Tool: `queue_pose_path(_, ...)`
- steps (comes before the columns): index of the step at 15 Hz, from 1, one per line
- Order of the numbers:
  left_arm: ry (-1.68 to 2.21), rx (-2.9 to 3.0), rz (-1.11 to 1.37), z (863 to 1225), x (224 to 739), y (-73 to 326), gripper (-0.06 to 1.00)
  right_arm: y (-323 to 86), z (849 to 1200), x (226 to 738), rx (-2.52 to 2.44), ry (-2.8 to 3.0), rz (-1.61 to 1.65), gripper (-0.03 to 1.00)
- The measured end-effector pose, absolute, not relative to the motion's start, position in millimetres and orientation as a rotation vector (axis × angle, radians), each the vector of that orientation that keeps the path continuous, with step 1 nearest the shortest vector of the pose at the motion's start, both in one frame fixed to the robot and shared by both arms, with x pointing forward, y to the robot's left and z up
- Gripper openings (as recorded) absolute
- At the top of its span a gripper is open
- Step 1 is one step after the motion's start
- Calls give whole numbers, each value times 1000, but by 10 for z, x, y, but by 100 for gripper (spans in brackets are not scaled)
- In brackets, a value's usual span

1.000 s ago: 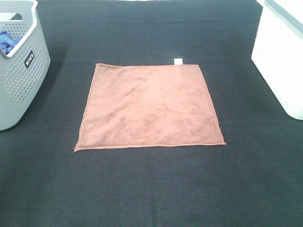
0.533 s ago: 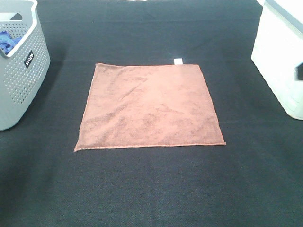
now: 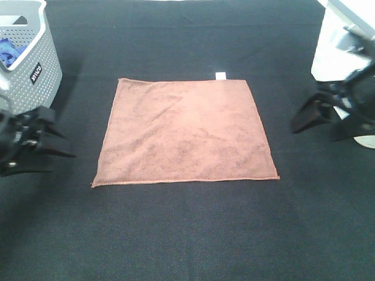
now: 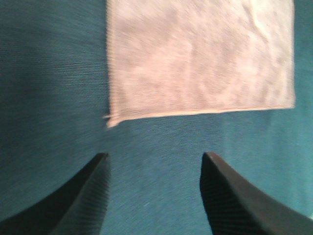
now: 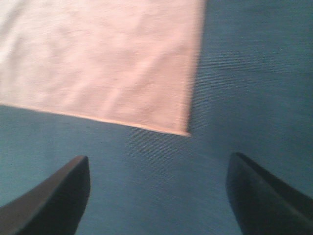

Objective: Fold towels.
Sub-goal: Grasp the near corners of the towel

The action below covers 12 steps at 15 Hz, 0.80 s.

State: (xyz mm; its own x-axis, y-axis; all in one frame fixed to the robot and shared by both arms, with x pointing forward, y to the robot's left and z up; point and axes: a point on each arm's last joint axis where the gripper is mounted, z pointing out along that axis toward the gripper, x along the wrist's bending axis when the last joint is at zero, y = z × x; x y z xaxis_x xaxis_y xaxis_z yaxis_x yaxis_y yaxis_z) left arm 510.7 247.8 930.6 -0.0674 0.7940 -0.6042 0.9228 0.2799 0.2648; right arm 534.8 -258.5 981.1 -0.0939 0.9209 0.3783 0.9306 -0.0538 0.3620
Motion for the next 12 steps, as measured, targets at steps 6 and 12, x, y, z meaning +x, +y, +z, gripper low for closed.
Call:
queue_pose_path(6, 1896, 1530, -319, 9049, 5473, 2442, 66, -2893, 9359, 5733, -1994, -1860, -928, 73)
queue_pose_path(12, 1938, 1545, -366, 8730, 5679, 2440, 66, -2935, 8976, 6001, -1952, -1870, -842, 74)
